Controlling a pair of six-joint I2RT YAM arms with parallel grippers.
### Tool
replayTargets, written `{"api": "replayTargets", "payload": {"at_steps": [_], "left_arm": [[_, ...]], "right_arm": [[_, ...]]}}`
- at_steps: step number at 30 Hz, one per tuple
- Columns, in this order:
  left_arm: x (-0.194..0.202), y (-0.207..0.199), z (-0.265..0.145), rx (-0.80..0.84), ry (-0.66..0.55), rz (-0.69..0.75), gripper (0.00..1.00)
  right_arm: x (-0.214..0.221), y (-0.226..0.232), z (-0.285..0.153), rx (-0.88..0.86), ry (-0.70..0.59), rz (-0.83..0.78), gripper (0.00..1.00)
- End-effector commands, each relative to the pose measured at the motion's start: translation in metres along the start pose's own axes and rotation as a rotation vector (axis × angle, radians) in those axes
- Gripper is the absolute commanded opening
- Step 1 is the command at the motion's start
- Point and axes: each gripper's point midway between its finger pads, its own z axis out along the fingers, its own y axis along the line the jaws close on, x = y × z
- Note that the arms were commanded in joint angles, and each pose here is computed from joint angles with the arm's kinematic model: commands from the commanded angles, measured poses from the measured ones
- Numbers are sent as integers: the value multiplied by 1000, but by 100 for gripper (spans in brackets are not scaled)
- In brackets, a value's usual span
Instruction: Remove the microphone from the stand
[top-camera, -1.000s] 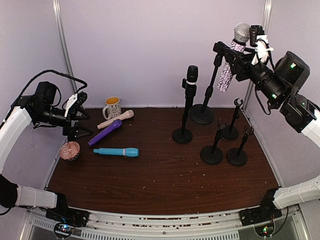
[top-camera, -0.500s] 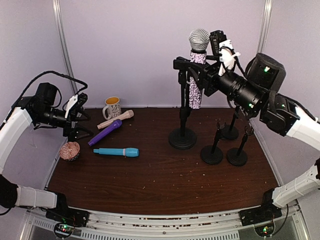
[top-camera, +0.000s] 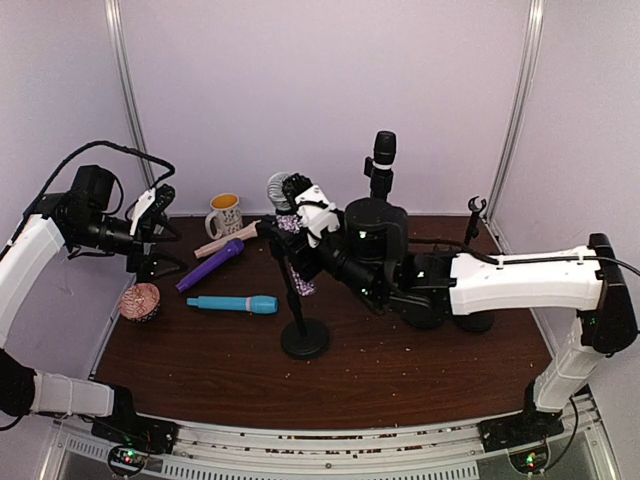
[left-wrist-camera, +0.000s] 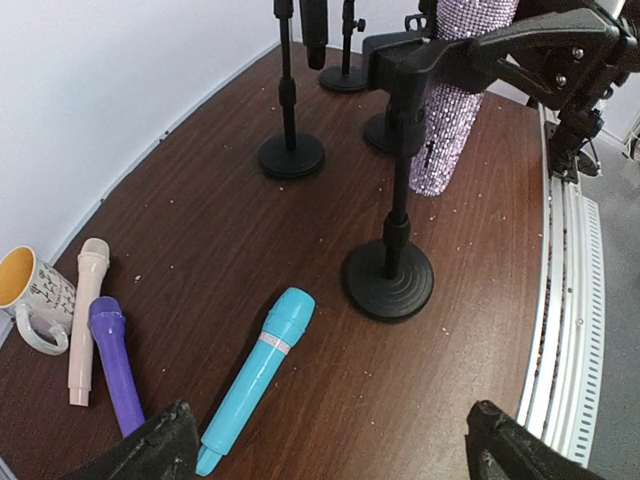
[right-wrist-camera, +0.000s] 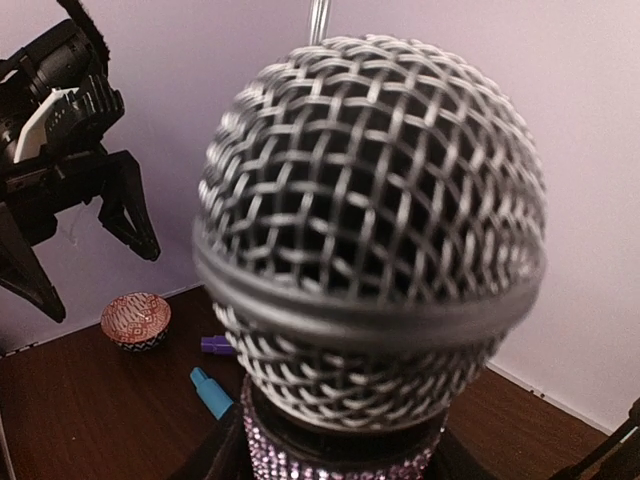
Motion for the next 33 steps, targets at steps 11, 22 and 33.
{"api": "replayTargets", "payload": {"at_steps": [11,22,33], "left_arm": [[-6,-2,-4,-11,-41,23,96],[-8,-8,1,38,-71,44,98],[-36,-11,22,149,-81,155,98]], "right_arm": [[-74,-4,-2,212,-336,206,0],[-53,14,-5,125,-296,259,56],[-60,18,-24,-96,-227,227,79]]}}
